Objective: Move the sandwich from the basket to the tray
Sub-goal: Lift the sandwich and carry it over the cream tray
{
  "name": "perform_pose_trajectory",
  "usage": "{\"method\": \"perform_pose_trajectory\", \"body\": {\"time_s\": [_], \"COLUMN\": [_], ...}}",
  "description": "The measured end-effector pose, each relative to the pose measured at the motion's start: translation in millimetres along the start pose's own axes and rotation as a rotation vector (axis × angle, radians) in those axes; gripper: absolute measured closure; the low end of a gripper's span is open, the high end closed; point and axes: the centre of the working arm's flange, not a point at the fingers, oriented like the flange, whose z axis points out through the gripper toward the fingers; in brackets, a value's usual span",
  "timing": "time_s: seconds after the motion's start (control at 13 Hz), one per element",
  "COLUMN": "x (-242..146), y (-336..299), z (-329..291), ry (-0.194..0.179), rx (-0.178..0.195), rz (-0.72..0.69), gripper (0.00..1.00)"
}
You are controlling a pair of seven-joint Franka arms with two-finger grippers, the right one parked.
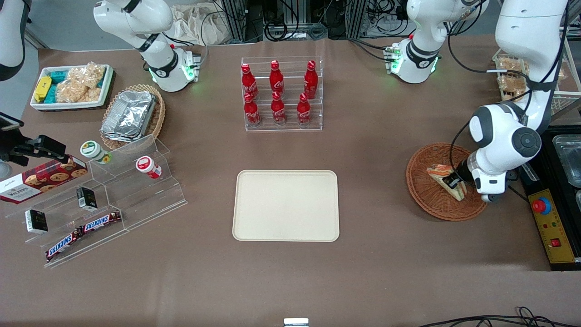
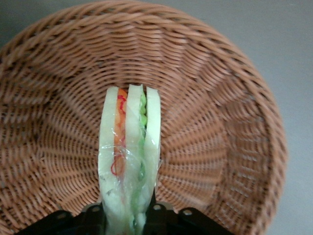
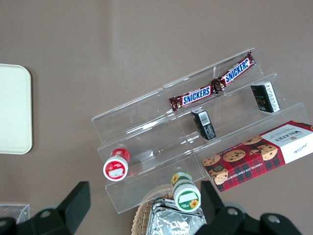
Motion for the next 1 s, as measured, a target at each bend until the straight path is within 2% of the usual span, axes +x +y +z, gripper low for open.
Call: {"method": "perform_pose_trajectory", "body": {"time_s": [0.08,0.15,0.38,0.54,0.77,1.0], "x": [-5,-10,-37,-69,-139,-196], "y": [14,28,72,108,162,213], "z": [-13,-35,-118,-153,-151,-129], "ry": [0.014,0.018,-0.038,-0.038,-0.054,-0.051], "rx": [-0.015,-0.023,0.005,-0.007,-0.019,-0.046], "rz": [0.029,0.057,0.153,0.236,0.383,0.52], "gripper": [0.81,0.81,0.81,0.84,0.84,0.84]}}
